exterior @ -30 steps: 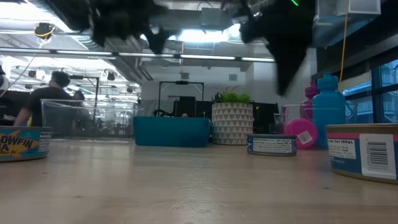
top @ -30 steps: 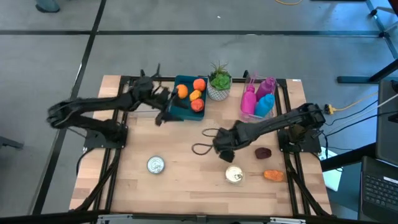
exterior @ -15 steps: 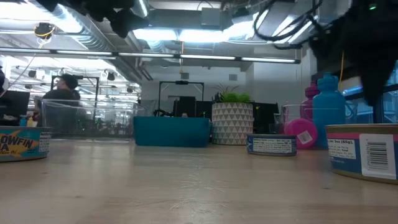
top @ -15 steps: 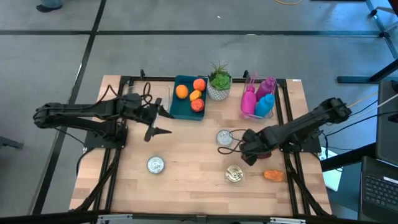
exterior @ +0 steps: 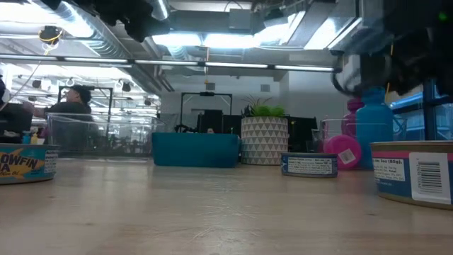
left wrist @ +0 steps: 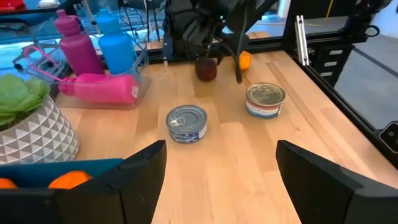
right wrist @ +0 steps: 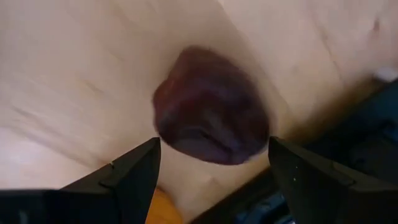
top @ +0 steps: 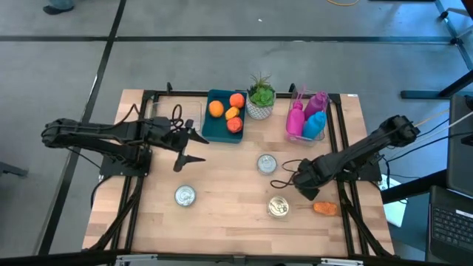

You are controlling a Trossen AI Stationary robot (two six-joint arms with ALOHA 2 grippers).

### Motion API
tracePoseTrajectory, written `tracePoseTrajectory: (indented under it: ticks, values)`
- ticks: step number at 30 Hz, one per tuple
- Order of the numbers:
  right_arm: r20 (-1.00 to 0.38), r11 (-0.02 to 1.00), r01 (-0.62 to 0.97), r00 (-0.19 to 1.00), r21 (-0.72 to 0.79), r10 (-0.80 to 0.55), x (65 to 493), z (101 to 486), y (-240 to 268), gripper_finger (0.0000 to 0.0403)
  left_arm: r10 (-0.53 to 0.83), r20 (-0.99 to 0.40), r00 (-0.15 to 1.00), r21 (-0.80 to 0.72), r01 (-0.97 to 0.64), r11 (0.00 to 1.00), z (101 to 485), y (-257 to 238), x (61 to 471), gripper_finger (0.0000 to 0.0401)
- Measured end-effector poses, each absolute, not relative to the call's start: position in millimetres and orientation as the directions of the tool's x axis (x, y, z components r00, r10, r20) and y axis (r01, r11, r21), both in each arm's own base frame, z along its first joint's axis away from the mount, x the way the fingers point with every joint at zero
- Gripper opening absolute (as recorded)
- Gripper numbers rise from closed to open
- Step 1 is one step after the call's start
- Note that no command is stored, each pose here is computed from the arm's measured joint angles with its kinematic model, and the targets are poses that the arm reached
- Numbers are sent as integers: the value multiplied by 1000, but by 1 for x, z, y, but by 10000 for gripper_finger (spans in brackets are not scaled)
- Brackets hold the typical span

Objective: Pick & Place Food Item
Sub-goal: Put the apple into the blue bin

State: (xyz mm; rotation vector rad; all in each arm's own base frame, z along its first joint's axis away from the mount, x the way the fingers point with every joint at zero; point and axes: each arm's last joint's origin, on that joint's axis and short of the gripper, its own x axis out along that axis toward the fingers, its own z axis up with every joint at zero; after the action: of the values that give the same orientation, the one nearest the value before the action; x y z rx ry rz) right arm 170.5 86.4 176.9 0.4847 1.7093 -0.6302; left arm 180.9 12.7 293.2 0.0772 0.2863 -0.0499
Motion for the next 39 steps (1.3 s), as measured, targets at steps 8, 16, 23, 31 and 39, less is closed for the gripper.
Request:
tracePoseTrajectory:
  ticks: [8,16,23,31,39]
  values:
    - [-977,768,621,-212,-158,-29,164,160,82,292,-48,-263,964,67,67,995,295,11,182,292]
    - [-978,760,626,-197,-175,-64,164,159,81,272,-46,-256,966,66,65,996,296,11,182,292]
    - [-991,766,632,-32,-118,-126,182,169,86,225,-27,-256,966,70,46,996,296,11,182,292]
    - [-979,785,614,95,-84,-180,199,181,83,178,-2,-260,966,77,23,997,295,12,182,292]
    - [-989,853,516,73,-75,-131,203,181,75,179,-3,-273,962,75,24,997,294,12,182,292]
